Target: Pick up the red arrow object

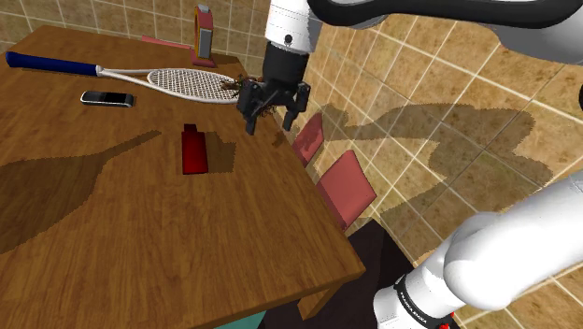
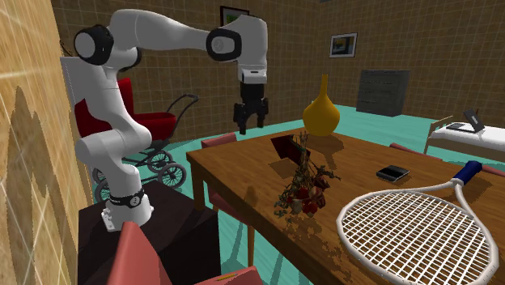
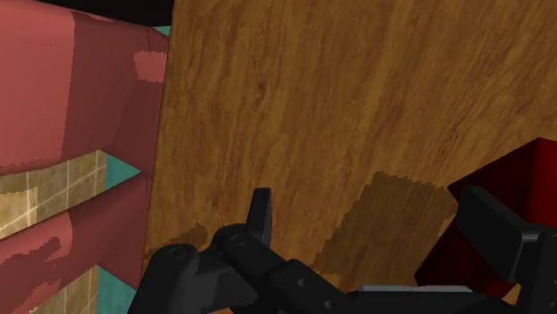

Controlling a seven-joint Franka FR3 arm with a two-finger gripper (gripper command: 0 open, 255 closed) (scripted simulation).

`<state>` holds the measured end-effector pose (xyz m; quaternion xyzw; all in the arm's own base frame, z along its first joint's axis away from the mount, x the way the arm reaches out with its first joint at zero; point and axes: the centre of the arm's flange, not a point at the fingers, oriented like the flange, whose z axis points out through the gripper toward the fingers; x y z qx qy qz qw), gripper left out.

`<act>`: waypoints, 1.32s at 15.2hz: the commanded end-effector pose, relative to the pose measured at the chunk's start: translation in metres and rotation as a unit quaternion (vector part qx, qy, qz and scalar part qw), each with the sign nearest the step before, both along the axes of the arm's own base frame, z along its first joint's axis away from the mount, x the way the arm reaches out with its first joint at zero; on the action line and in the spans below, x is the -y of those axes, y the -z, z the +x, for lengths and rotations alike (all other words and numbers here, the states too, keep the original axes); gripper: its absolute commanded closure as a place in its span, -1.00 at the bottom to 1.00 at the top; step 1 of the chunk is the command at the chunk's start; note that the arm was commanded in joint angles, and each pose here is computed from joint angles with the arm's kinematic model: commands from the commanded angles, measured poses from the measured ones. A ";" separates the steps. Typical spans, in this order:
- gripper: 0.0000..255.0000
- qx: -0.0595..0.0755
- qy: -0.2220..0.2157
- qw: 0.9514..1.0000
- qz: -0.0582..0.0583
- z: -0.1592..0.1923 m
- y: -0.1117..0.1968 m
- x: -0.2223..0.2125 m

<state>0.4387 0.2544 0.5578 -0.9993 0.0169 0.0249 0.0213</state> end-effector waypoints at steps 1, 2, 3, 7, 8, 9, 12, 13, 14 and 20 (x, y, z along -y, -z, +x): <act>-1.00 -0.003 0.003 1.000 0.001 0.016 0.003 -0.024; -1.00 -0.004 0.005 1.000 0.001 0.023 0.005 -0.035; -1.00 -0.005 0.006 1.000 0.001 0.030 0.008 -0.046; -1.00 -0.010 0.011 1.000 0.002 0.059 0.017 -0.090; -1.00 -0.011 0.012 1.000 0.002 0.066 0.019 -0.101; -1.00 -0.012 0.013 1.000 0.002 0.073 0.021 -0.112; -1.00 -0.014 0.015 1.000 0.002 0.083 0.030 -0.127; -1.00 -0.014 0.015 1.000 0.002 0.083 0.035 -0.127; -1.00 -0.014 0.015 1.000 0.002 0.083 0.040 -0.127; -1.00 -0.014 0.015 1.000 0.002 0.083 0.064 -0.127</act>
